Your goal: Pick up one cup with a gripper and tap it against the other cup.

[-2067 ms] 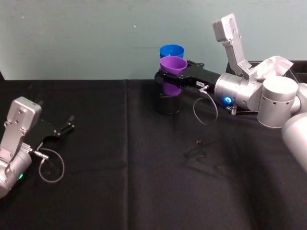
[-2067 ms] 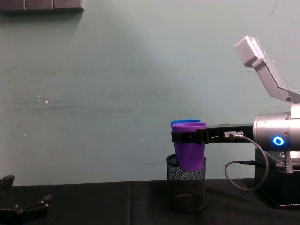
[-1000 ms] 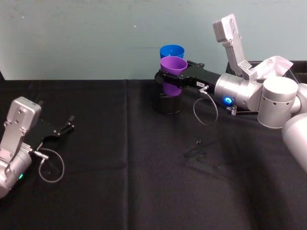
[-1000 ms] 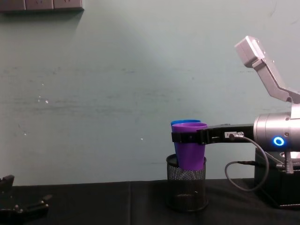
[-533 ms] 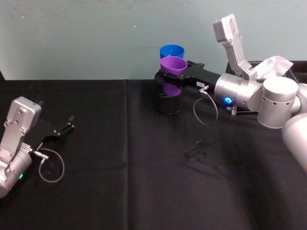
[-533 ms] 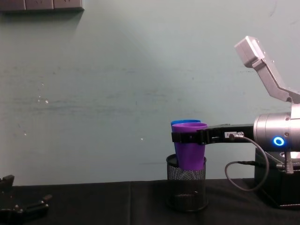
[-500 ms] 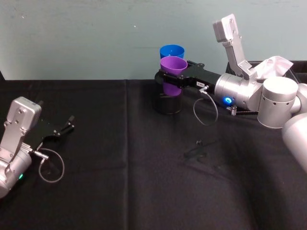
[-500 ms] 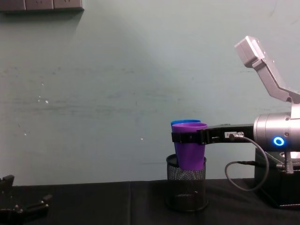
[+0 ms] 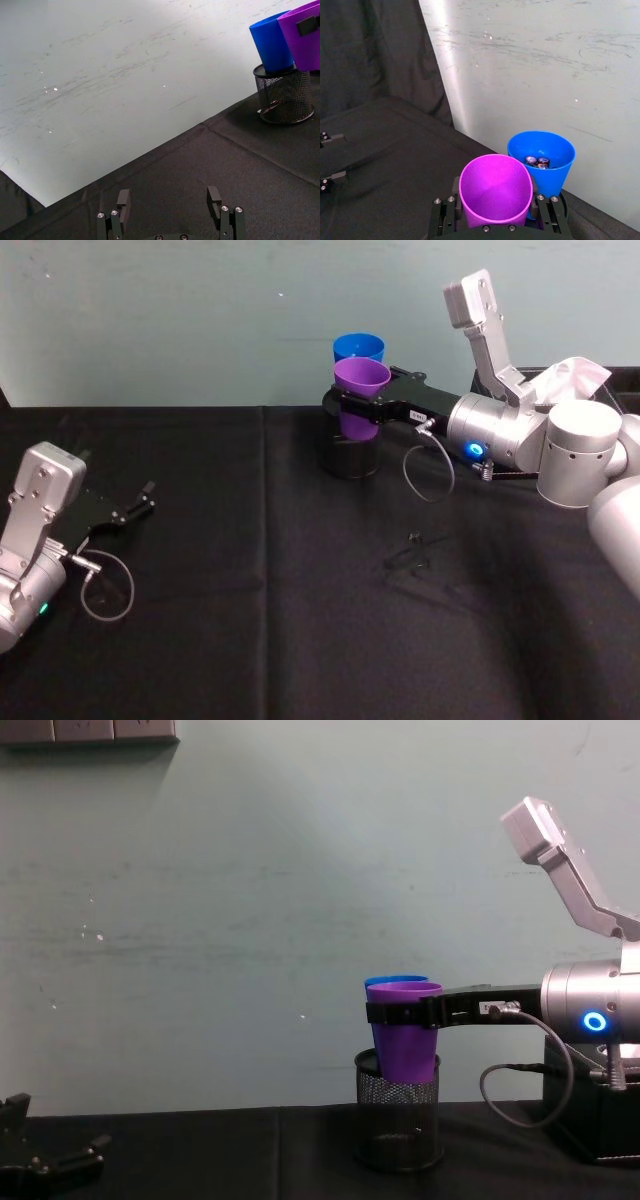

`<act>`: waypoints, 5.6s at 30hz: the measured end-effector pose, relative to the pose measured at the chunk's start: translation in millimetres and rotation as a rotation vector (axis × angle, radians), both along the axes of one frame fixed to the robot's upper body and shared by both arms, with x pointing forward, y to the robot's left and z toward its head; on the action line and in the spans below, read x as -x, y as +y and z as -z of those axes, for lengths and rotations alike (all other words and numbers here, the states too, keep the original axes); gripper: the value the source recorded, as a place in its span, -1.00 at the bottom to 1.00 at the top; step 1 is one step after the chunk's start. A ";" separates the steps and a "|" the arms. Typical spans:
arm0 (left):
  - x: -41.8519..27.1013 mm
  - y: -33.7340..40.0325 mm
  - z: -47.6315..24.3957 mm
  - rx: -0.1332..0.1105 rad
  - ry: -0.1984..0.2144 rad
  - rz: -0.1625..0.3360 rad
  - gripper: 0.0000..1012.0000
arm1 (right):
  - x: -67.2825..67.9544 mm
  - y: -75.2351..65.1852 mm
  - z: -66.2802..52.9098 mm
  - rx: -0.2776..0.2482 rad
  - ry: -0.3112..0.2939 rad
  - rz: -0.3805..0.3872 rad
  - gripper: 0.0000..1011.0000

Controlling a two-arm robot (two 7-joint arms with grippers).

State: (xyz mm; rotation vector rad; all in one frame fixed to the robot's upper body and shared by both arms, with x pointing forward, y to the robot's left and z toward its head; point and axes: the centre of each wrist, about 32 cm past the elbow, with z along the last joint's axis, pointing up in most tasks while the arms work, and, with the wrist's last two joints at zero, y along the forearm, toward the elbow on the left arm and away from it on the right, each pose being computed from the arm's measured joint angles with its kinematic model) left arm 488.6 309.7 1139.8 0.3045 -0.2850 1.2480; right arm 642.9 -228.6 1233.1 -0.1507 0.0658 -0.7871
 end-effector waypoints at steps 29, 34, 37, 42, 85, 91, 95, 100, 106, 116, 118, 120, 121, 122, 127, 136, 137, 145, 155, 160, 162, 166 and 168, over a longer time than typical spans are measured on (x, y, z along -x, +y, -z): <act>0.0 0.0 0.0 0.000 0.000 0.000 0.98 | 0.0 0.0 0.0 0.000 0.000 0.000 0.43; 0.0 0.0 0.0 0.000 0.000 0.000 0.98 | 0.0 0.0 0.0 0.000 0.000 0.000 0.43; 0.0 0.0 0.0 0.000 0.000 0.000 0.98 | 0.0 0.0 0.0 0.000 0.000 0.000 0.43; 0.0 0.0 0.0 0.000 0.000 0.000 0.98 | 0.0 0.0 0.0 0.000 0.000 0.000 0.43; 0.0 0.0 0.0 0.000 0.000 0.000 0.98 | 0.0 0.0 0.0 0.000 0.000 0.000 0.43; 0.0 0.0 0.0 0.000 0.000 0.000 0.98 | 0.0 0.0 0.0 0.000 0.000 0.000 0.43; 0.0 0.0 0.0 0.000 0.000 0.000 0.98 | 0.0 0.0 0.0 0.000 0.000 0.000 0.43; 0.0 0.0 0.0 0.000 0.000 0.000 0.98 | 0.0 0.0 0.0 0.000 0.000 0.000 0.43; 0.0 0.0 0.0 0.000 0.000 0.000 0.98 | 0.0 0.0 0.0 0.000 0.000 0.000 0.43; 0.0 0.0 0.0 0.000 0.000 0.000 0.98 | 3.1 -3.3 0.5 -0.004 0.000 -0.004 0.43; 0.0 0.0 0.0 0.000 0.000 0.000 0.98 | 5.3 -5.4 0.1 -0.005 0.000 -0.008 0.43; 0.0 0.0 0.0 0.000 0.000 0.000 0.98 | 9.5 -8.0 -0.8 -0.005 -0.001 -0.013 0.43; 0.0 0.0 0.0 0.000 0.000 0.000 0.98 | 13.0 -9.8 -0.6 -0.007 0.001 -0.017 0.43; 0.0 0.0 0.0 0.000 0.000 0.000 0.98 | 14.4 -10.3 -0.8 -0.007 0.001 -0.020 0.43; 0.0 0.0 0.0 0.000 0.000 0.000 0.98 | 26.6 -15.0 1.1 -0.006 0.010 -0.035 0.43; 0.0 0.0 0.0 0.000 0.000 0.000 0.98 | 54.0 -21.0 16.6 0.004 0.014 -0.033 0.43; 0.0 0.0 0.0 0.000 0.000 0.000 0.98 | 55.4 -21.4 17.9 0.003 0.013 -0.030 0.43; 0.0 0.0 0.0 0.000 0.000 0.000 0.98 | 67.2 -20.7 38.4 0.034 -0.010 -0.008 0.43; 0.0 0.0 0.0 0.000 0.000 0.000 0.98 | 81.8 -22.9 68.4 0.019 -0.032 0.039 0.43; 0.0 0.0 0.0 0.000 0.000 0.000 0.98 | 93.1 -25.2 78.8 -0.012 -0.038 0.048 0.43; 0.0 0.0 0.0 0.000 0.000 0.000 0.98 | 96.7 -25.6 82.2 -0.018 -0.034 0.049 0.43; 0.0 0.0 0.0 0.000 0.000 0.000 0.98 | 103.6 -26.9 89.7 -0.028 -0.021 0.052 0.43; 0.0 0.0 0.0 0.000 0.000 0.000 0.98 | 104.7 -27.0 91.8 -0.028 -0.017 0.052 0.43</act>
